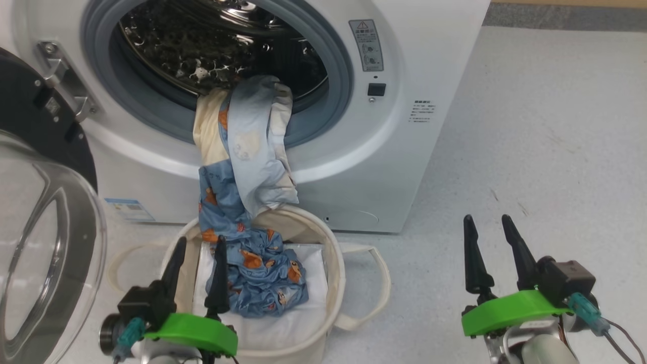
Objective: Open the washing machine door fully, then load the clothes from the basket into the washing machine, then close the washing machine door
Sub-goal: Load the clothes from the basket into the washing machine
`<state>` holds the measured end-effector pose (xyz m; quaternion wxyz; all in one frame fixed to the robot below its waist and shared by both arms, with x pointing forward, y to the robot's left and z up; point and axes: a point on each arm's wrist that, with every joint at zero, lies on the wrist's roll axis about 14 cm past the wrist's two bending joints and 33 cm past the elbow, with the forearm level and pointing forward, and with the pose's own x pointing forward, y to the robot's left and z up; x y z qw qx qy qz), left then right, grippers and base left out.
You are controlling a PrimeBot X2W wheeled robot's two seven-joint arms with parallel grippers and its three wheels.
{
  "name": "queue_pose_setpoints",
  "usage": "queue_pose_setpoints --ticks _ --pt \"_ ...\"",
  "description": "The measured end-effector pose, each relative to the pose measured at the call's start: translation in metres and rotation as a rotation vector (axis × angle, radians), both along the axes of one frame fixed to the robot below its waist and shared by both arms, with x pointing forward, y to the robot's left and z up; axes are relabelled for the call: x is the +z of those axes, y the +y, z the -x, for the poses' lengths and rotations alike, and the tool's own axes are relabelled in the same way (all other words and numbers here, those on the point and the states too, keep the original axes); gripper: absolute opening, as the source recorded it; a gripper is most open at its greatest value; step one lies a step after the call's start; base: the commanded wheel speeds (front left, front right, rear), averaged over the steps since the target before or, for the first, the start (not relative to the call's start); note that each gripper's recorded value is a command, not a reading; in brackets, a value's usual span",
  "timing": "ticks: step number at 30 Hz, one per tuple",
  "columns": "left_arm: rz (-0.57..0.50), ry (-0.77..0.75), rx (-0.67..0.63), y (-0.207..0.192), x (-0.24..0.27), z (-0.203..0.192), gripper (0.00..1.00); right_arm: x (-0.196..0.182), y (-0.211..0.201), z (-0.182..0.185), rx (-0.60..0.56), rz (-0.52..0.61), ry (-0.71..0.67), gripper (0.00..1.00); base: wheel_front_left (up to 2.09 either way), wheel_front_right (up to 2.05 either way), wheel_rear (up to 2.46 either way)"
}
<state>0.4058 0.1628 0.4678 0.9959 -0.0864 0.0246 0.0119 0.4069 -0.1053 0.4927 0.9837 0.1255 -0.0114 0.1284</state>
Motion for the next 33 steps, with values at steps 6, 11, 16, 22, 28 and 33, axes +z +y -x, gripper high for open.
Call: queue_pose_setpoints --ticks 6,11,16,22,28,33 --pt "0.087 0.097 -0.021 -0.01 -0.031 -0.011 1.0 -0.011 -0.004 -0.002 -0.008 0.011 0.026 1.0 0.0 0.0 0.0" --pt "0.065 0.172 -0.076 -0.023 -0.056 -0.041 1.0 -0.026 -0.008 -0.013 -0.018 0.034 0.057 1.0 0.0 0.0 0.0" --pt "0.047 0.247 -0.092 -0.03 -0.082 -0.08 1.0 -0.039 -0.013 -0.033 -0.031 0.052 0.071 1.0 0.0 0.0 0.0" --pt "-0.004 0.325 -0.126 -0.039 -0.114 -0.112 1.0 -0.057 -0.016 -0.053 -0.034 0.069 0.093 1.0 0.0 0.0 0.0" --pt "-0.113 0.491 -0.138 -0.042 -0.169 -0.127 1.0 -0.08 -0.021 -0.068 -0.043 0.08 0.128 1.0 0.0 0.0 0.0" --pt "-0.166 0.534 -0.074 -0.032 -0.177 -0.135 1.0 -0.083 -0.023 -0.063 -0.042 0.09 0.141 1.0 0.0 0.0 0.0"
